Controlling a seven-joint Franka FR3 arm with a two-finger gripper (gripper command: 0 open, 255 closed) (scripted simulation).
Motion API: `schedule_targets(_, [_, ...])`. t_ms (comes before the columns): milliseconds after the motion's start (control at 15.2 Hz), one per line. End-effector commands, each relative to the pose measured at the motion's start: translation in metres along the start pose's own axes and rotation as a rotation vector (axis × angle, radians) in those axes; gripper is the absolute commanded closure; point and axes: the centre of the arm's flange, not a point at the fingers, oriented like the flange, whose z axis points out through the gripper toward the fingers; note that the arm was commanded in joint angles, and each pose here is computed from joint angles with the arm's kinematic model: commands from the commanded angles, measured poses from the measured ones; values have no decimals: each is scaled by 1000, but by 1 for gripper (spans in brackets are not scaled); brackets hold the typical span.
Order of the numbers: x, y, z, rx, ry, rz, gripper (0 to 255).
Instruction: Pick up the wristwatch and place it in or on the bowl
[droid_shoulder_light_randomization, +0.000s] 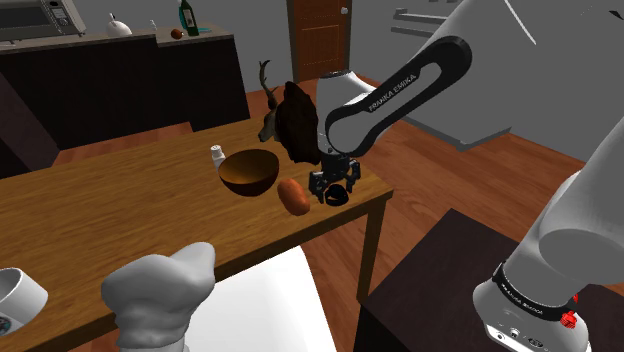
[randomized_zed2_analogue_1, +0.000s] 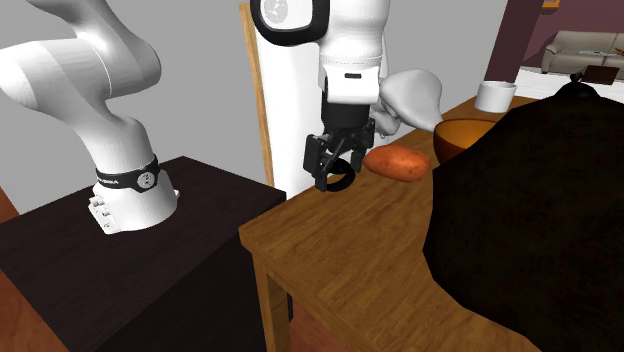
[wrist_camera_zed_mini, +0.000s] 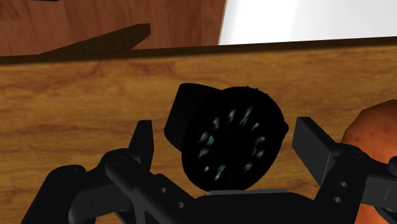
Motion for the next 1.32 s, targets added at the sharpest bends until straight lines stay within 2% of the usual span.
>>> schedule_targets(0, [0,0,0,0,0,0,255])
schedule_targets(594, [0,0,0,0,0,0,255])
schedule_targets(1254, [-2,0,-53,0,0,0,255])
